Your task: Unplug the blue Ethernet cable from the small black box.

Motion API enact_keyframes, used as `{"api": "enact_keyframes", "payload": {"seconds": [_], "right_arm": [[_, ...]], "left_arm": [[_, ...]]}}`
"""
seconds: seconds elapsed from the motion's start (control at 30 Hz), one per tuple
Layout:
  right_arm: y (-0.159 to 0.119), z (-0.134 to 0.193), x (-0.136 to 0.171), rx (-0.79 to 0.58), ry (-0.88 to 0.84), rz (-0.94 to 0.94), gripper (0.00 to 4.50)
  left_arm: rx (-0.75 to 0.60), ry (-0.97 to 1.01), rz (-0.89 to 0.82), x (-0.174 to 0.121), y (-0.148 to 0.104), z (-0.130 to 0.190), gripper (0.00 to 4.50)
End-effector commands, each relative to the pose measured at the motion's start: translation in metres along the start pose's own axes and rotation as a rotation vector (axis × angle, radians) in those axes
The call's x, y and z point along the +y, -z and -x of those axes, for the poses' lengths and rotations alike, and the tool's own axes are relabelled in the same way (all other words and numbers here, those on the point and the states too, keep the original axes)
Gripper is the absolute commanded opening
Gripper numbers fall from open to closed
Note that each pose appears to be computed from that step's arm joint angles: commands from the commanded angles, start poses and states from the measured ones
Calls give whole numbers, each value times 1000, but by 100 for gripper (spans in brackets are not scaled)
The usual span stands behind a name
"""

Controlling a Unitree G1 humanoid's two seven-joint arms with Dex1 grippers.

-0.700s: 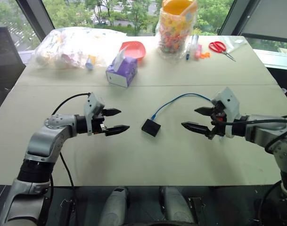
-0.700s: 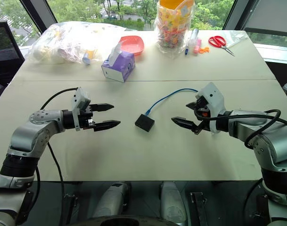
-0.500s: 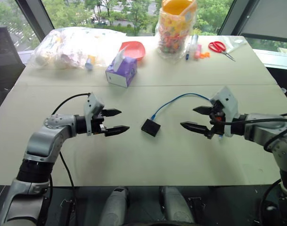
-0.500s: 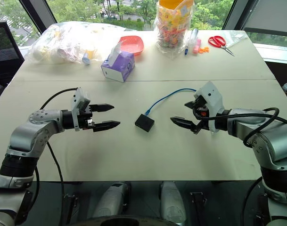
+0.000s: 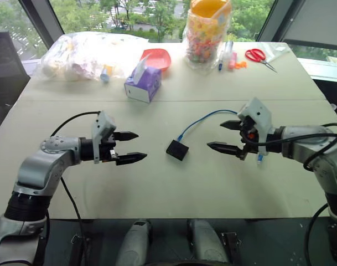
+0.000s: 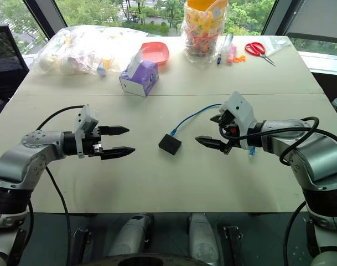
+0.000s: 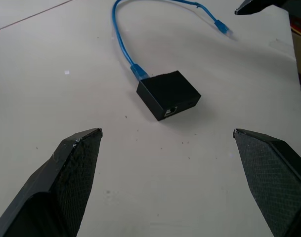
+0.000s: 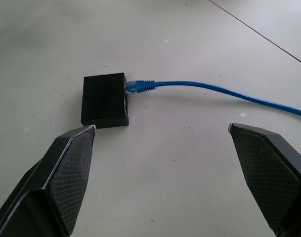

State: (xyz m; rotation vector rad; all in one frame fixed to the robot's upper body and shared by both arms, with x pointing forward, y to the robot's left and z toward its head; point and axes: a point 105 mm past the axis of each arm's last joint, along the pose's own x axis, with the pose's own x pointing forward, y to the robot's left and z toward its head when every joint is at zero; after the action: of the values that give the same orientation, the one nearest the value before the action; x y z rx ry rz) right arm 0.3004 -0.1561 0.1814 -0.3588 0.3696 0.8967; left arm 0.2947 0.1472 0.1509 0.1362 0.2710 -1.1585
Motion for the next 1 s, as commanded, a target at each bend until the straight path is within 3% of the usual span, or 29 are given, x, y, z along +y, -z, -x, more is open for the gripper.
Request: {"api": "enact_keyframes", "payload": {"seconds": [0.03,0.2,0.47,0.73,1.0], "right_arm": [[-13,4,-8,-10,7,109,450],[-25,-11,-11,11,-46,256,450],[-47,-61,-16,88,-241,550,450],[-44,-111,-17,215,-374,810,450],[-51,-145,1,232,-461,945,450]], "left_arm": [[1,-9,-61,-1,-11,2,445],[-8,-51,-66,4,-12,4,445],[-7,-94,-76,6,-6,4,445],[16,-125,-87,-7,3,-1,445],[-21,-179,-82,-14,-1,-5,445]]}}
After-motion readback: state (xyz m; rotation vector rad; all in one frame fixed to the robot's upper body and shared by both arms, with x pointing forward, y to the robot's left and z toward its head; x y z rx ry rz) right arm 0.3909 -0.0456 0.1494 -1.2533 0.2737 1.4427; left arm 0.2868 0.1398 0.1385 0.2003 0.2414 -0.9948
